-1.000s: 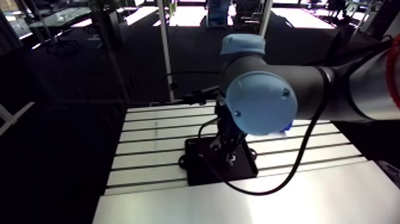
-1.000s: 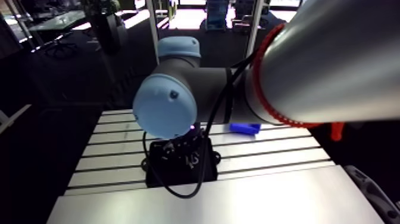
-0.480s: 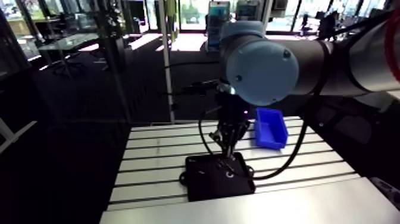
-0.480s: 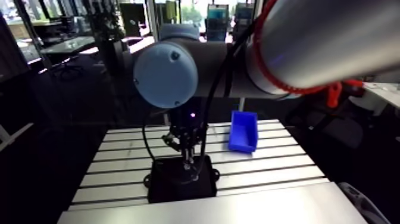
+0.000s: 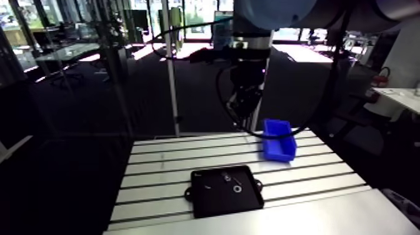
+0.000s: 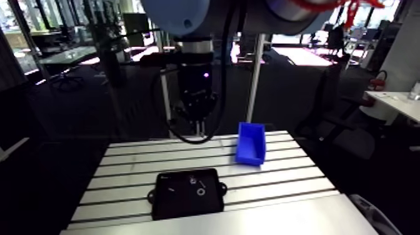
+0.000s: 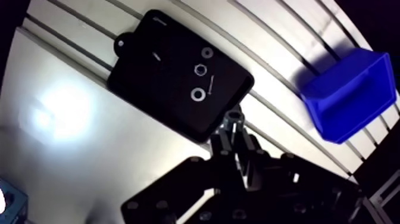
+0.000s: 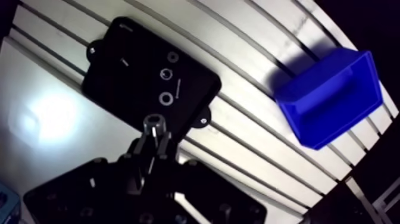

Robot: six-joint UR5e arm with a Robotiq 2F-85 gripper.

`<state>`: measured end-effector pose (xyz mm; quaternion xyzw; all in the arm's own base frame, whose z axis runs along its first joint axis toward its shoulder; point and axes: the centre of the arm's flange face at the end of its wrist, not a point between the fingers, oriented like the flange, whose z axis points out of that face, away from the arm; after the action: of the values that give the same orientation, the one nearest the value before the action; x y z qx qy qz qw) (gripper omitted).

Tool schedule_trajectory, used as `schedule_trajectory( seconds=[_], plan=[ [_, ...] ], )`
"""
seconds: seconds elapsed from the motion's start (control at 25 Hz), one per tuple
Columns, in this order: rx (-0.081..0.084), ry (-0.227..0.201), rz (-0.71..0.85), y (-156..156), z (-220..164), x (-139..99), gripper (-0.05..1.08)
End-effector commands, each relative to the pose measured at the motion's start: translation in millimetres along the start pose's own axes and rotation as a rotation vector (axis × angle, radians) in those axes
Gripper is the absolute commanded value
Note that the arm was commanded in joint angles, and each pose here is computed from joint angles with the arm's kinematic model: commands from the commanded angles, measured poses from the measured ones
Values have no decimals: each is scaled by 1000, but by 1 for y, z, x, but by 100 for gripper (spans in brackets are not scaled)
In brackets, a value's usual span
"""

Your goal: Pick up the M10 bolt from the tray and put it into the blue bin.

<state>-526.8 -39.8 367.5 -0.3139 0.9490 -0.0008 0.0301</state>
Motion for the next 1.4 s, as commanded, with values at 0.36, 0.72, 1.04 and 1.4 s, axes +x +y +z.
schedule_trajectory(
  seconds=[0.36, 0.72, 1.04, 1.4],
  plan=[
    [-10, 11, -486, 103, -33, 12, 107],
    [7, -1, -581, 203, 2, 7, 107],
    [15, -10, -559, 250, 45, 1, 107],
    [16, -21, -553, 267, 77, -4, 107]
  ],
)
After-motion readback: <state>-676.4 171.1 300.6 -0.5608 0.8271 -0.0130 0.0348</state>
